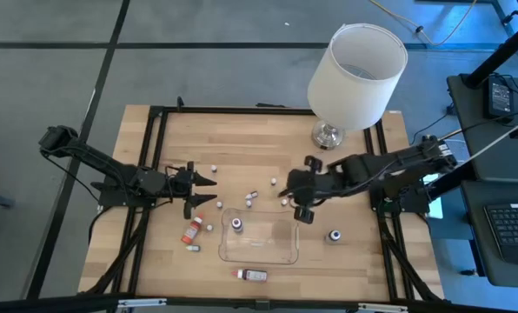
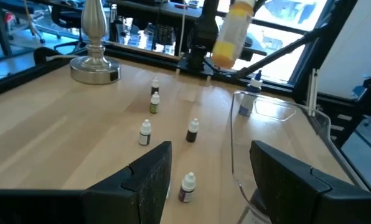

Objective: Pick & Place food coloring
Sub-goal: Put the big yellow food coloring bottle into the container

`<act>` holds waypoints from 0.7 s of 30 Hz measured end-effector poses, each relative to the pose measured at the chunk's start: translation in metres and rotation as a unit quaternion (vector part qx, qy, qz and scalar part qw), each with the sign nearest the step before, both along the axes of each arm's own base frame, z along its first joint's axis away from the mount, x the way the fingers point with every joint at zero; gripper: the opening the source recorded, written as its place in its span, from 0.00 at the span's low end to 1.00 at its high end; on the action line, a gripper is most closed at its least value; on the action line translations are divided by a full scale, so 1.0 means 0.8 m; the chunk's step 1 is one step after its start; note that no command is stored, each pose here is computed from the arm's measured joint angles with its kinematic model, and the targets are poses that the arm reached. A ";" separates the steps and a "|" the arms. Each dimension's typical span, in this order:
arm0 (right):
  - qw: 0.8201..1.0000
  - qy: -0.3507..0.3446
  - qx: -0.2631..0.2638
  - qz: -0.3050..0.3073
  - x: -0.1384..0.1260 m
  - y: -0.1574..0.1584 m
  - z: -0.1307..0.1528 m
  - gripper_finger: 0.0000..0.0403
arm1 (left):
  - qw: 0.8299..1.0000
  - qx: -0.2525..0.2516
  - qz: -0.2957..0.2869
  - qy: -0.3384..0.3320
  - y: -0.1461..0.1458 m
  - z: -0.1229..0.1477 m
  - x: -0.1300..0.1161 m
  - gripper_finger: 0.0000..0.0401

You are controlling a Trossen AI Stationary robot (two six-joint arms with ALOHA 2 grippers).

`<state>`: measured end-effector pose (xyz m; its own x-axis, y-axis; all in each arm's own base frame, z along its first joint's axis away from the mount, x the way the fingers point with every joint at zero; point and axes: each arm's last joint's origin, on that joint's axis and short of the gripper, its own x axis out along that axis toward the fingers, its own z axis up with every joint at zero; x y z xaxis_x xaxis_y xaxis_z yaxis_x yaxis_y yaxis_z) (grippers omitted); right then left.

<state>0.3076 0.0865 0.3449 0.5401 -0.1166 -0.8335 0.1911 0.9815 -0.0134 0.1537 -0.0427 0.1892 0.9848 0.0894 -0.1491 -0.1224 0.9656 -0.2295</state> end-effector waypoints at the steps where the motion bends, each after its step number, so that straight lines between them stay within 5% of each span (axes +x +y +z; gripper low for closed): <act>1: 1.000 0.008 0.004 0.010 0.008 0.003 -0.004 0.31 | 1.000 0.000 0.000 0.000 0.000 0.000 0.000 0.53; 9: 0.986 0.132 0.030 0.098 0.046 0.041 -0.039 0.31 | 1.000 0.002 0.000 0.001 0.000 0.000 0.000 0.53; 21: 0.973 0.216 -0.038 0.072 0.063 0.068 -0.094 0.32 | 1.000 -0.005 -0.001 0.001 0.000 0.000 0.000 0.53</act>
<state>0.3578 0.1412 0.2693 0.1557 -0.1368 -0.9783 0.0126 0.9906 -0.1365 0.1536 -0.0428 0.1889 0.9847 0.0855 -0.1517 -0.1204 0.9638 -0.2380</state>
